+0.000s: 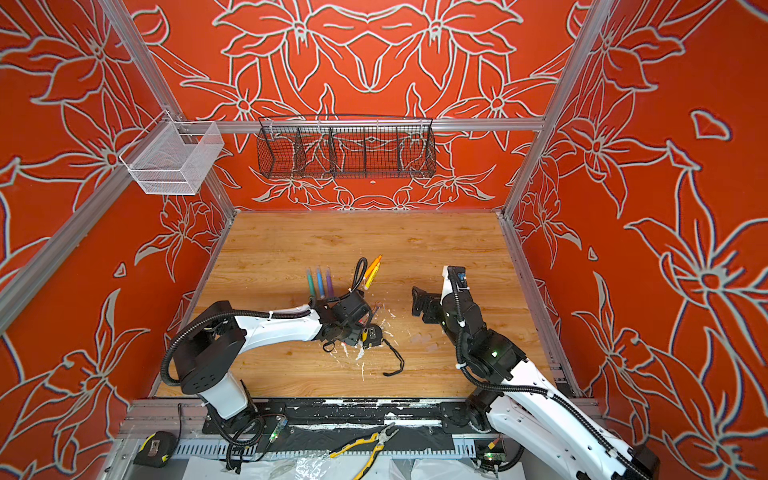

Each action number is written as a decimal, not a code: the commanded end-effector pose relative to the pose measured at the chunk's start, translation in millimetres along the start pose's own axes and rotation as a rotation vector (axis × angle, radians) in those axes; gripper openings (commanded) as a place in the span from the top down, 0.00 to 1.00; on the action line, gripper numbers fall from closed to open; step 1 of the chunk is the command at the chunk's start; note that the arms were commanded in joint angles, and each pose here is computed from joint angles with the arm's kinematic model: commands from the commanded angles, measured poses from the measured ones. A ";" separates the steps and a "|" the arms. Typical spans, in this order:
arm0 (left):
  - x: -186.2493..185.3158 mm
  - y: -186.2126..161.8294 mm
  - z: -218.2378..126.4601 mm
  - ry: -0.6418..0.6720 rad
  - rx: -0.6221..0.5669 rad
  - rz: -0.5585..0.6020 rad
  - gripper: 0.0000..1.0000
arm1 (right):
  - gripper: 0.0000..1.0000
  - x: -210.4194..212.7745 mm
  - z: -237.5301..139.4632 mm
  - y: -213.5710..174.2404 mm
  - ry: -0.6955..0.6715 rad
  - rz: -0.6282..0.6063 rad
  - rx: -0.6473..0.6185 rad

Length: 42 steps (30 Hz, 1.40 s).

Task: Insert the pens into the pen caps
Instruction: 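Move the left gripper over the pink highlighter near the wrench, then grasp the pink highlighter with the left gripper and lift it upright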

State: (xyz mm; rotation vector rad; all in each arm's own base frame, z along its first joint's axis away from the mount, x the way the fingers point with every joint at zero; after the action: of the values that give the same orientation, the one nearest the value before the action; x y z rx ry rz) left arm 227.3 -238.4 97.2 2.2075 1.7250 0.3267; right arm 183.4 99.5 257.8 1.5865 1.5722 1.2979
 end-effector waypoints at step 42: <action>10.2 3.0 -11.9 0.034 0.031 -0.034 0.93 | 0.03 -12.2 -13.9 5.7 -0.057 0.058 -0.076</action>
State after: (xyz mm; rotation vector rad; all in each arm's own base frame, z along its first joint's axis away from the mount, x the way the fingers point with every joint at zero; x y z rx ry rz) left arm 226.5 -236.5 98.2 2.1979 1.7650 0.3091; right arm 175.9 89.7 267.3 1.5783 1.4886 1.3450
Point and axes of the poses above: each gripper's point midway between its finger pads, its own z axis out along the fingers, its own x axis along the line the jaws close on, y = z × x, the point moved 8 cm from there along -z, back along the fingers, and after that the axes turned 6 degrees about -z, right-handed, at the moved point
